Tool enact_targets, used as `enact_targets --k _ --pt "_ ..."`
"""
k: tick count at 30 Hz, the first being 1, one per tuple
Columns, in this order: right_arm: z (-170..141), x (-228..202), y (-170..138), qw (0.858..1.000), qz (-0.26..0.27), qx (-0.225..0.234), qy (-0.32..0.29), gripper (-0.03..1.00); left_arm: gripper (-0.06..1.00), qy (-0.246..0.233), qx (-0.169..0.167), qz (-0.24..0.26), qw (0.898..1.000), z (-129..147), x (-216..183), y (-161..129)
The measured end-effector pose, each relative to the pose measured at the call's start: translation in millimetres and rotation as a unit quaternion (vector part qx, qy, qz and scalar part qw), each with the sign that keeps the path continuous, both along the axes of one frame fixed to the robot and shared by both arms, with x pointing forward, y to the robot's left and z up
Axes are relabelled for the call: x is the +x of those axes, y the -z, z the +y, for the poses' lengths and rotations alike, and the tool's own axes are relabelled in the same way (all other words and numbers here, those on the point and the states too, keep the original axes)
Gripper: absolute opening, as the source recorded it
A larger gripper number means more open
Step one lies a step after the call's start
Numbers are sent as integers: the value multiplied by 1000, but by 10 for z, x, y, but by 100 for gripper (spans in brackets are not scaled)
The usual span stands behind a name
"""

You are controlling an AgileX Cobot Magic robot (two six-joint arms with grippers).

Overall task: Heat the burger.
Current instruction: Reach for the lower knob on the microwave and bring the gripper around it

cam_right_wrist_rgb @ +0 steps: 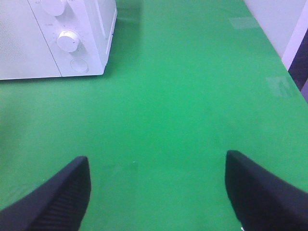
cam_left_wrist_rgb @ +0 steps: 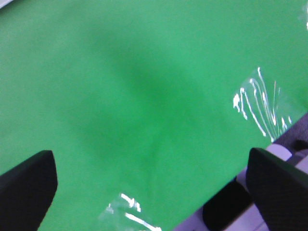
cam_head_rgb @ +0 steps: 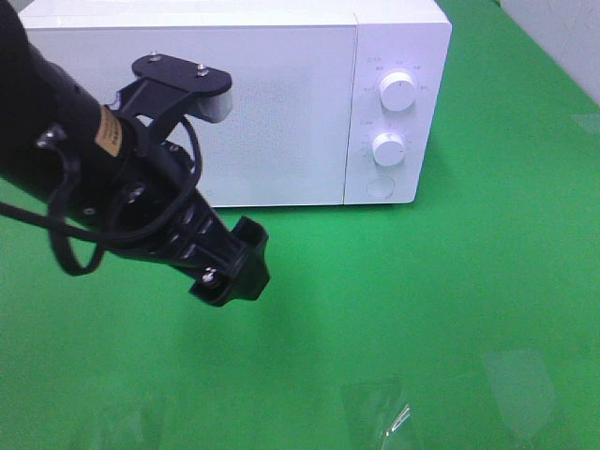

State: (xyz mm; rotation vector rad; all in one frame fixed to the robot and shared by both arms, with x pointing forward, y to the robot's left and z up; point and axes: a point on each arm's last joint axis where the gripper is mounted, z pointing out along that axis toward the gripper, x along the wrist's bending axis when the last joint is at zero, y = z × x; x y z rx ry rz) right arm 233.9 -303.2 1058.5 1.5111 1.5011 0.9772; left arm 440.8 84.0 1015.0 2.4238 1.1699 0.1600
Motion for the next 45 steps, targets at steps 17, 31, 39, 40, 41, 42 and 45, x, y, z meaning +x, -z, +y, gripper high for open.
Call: enact_targets --k 17,31,39,40,41,42,45 --pt "0 0 0 1000 0 0 0 76 99 -217 77 82 970 1473 64 -503" --pt "0 0 0 1000 0 0 0 76 99 -325 63 -15 944 2203 -530 -926" --pt "-1 0 0 1000 0 0 0 76 99 -317 56 -52 945 2202 -999 -714" --pt "-1 0 0 1000 0 0 0 76 99 -317 49 -76 944 2202 -1114 -667" --pt "-1 0 0 1000 0 0 0 76 99 -317 49 -76 944 2202 -1114 -667" --pt "-1 0 0 1000 0 0 0 76 99 -317 46 -85 943 2201 -1172 -638" --pt "-1 0 0 1000 0 0 0 76 99 -318 33 -123 939 2199 -1363 -531"
